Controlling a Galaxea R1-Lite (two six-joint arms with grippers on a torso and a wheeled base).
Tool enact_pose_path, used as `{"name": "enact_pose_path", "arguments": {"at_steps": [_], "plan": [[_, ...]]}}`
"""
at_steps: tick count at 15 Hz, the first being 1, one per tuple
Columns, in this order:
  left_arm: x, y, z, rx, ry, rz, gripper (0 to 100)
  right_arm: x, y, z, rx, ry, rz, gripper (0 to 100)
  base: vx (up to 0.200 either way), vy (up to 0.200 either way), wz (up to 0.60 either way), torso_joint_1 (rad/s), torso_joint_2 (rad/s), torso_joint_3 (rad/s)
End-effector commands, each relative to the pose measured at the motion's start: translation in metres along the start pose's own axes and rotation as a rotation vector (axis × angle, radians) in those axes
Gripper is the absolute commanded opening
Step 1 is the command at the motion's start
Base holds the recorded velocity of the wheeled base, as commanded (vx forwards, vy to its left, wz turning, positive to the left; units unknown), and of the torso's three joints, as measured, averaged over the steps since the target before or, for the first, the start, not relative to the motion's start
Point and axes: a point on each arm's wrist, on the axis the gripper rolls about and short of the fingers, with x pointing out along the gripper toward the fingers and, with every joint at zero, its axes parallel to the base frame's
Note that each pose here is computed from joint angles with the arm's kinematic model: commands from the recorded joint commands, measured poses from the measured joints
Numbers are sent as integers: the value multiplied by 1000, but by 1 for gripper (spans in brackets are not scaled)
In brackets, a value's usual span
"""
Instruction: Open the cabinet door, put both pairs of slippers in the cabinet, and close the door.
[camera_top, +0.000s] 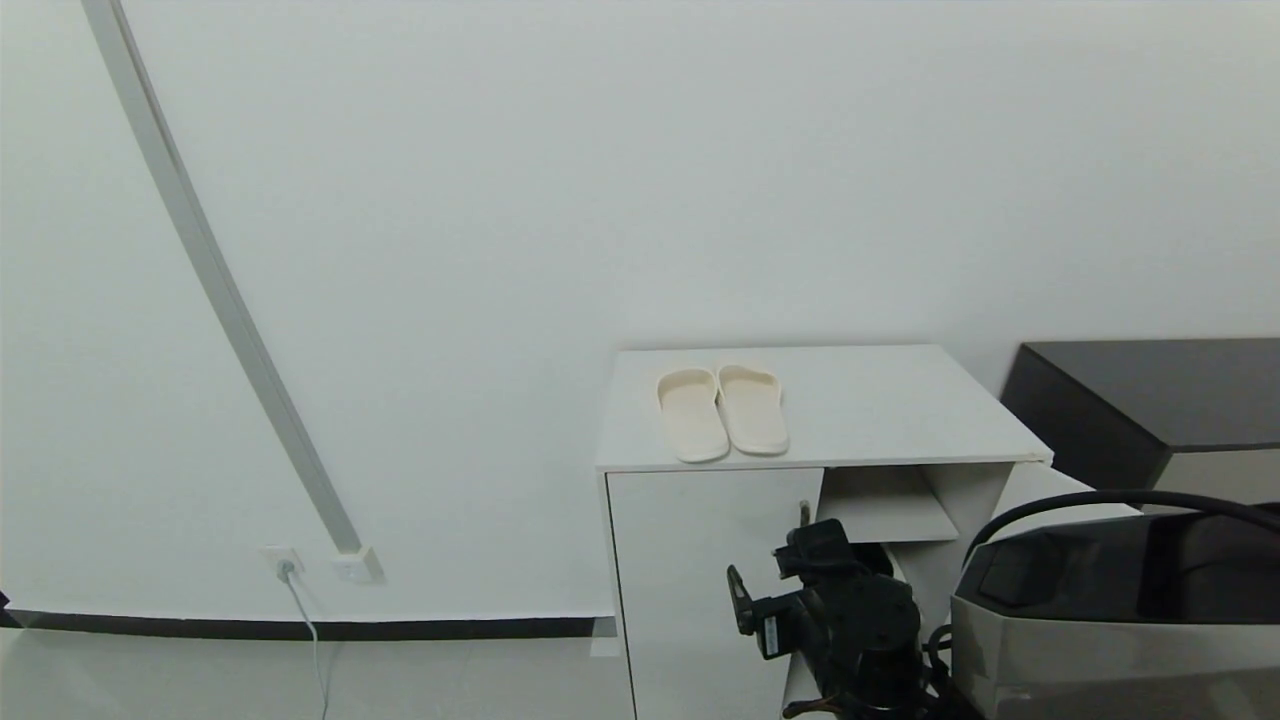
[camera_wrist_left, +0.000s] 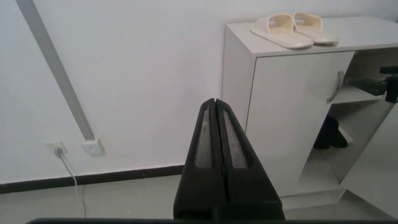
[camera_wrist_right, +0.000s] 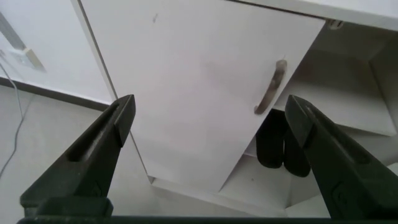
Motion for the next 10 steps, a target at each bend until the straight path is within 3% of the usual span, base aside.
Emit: {"name": "enact_pose_path", "arguments": {"at_steps": [1,4,7,10], "plan": [[0,0,0,0,2,0,0,1,1,-3,-6,5,0,100,0,0,0,173,-393,-217],[0,0,0,0,2,0,0,18,-2,23,28,-79,-20,100,0,0,0,168,-372,-201],[0,0,0,1,0,0,0,28,1,85,23,-41,-25,100,0,0,0,147,-325,-162],[0,0,0,1,2,0,0,33,15,117,55,0,-10,100,0,0,0,12,-19,-14]]}}
